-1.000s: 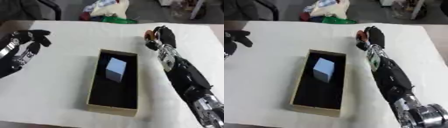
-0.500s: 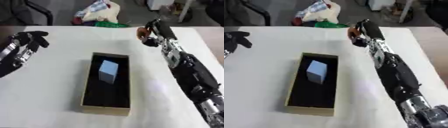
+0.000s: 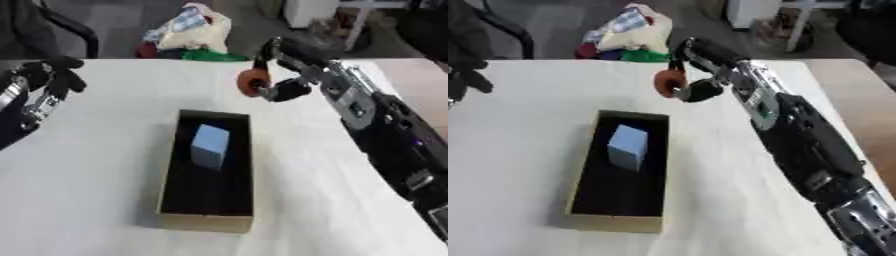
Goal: Pick up objects on the table and place them in the box.
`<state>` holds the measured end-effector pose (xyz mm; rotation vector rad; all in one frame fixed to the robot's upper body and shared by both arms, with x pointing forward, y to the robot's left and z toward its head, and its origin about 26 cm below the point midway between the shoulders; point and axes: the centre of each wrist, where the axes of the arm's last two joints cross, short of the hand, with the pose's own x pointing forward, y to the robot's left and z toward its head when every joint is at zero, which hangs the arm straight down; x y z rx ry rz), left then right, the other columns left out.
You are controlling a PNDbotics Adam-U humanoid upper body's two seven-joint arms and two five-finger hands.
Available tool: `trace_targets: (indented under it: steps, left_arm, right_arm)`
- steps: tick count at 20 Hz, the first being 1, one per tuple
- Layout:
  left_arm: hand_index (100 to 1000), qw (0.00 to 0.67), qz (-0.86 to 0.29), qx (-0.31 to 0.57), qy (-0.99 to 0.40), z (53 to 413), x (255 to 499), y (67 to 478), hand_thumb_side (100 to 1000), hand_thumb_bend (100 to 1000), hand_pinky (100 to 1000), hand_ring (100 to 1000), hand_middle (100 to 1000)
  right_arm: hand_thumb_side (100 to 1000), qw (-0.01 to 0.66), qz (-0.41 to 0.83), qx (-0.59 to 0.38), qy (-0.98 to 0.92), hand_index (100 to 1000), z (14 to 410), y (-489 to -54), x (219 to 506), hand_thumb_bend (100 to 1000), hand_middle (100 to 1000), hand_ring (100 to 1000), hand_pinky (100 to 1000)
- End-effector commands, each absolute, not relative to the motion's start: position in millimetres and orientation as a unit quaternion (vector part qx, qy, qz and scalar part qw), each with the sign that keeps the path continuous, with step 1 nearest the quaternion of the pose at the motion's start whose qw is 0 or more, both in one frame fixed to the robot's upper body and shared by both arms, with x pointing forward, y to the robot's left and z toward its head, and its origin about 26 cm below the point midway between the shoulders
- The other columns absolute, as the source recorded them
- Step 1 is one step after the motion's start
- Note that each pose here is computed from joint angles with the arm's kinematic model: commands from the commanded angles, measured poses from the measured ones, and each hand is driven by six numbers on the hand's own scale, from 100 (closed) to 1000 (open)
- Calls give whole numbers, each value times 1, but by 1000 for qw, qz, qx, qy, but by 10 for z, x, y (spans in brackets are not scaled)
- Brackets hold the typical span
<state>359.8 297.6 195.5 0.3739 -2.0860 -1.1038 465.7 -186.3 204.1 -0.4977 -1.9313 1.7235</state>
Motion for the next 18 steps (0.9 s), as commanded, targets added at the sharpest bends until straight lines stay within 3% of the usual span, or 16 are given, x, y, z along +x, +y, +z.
trace_targets:
  steps: [1, 11, 13, 18]
  left_arm:
    - [893, 359, -428, 157, -814, 2058, 3590, 3040, 950, 100, 783, 671, 624]
    - [894, 363, -427, 150, -814, 2036, 3603, 3016, 958, 100, 783, 670, 622]
    - [894, 363, -428, 148, -814, 2033, 3607, 3004, 961, 100, 783, 670, 623]
    - [896, 362, -430, 143, -814, 2026, 3613, 2984, 966, 100, 784, 671, 625]
  right_arm:
    - [220, 217, 664, -142, -701, 558, 2212, -1757, 4558, 100, 448, 741, 726]
    - [328, 190, 724, -43, -662, 648, 1978, -1326, 4362, 100, 524, 780, 748]
    - [351, 179, 733, -43, -655, 696, 1919, -1254, 4330, 100, 575, 797, 766]
    - [523, 145, 759, -65, -632, 864, 1795, -1145, 4287, 100, 742, 846, 803]
